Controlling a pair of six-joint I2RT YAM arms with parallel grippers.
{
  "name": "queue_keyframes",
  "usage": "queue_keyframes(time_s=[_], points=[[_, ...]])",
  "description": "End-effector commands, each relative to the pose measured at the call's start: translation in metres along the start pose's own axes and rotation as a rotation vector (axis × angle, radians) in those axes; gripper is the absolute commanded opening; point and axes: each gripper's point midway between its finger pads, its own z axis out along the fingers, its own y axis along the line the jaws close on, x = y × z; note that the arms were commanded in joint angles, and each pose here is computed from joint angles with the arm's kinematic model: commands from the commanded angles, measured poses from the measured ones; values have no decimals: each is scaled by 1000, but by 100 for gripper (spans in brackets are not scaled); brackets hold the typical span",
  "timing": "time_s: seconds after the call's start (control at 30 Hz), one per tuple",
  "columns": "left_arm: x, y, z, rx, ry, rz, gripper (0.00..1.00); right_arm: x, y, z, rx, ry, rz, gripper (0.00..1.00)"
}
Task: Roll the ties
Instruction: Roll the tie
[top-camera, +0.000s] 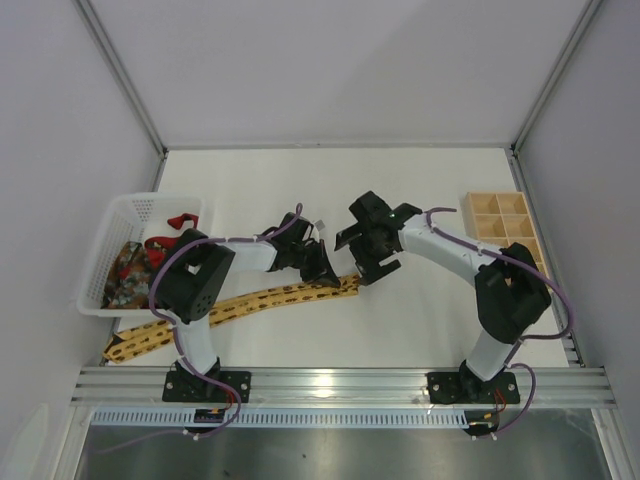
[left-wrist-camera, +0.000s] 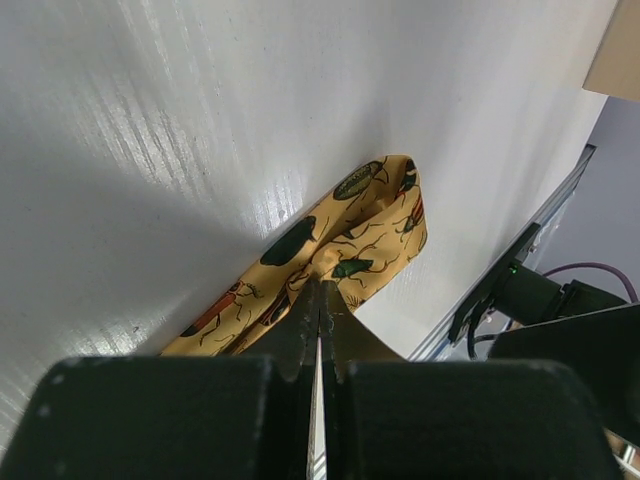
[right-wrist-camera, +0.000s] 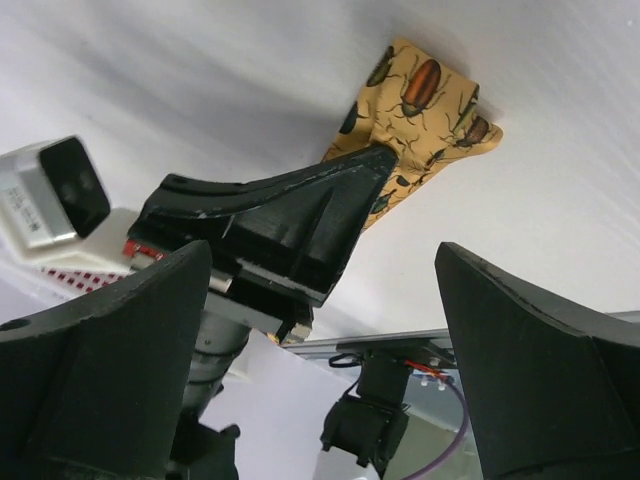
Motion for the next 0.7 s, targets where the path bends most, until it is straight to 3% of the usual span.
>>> queue_keyframes(time_s=[0.0,0.67], points=[[-5,7,1,-33,-47,55,0,-5,-3,8,103,-60,90,100],[-10,16,0,-88,-76,116,0,-5,-34,61,104,-118,201,98]])
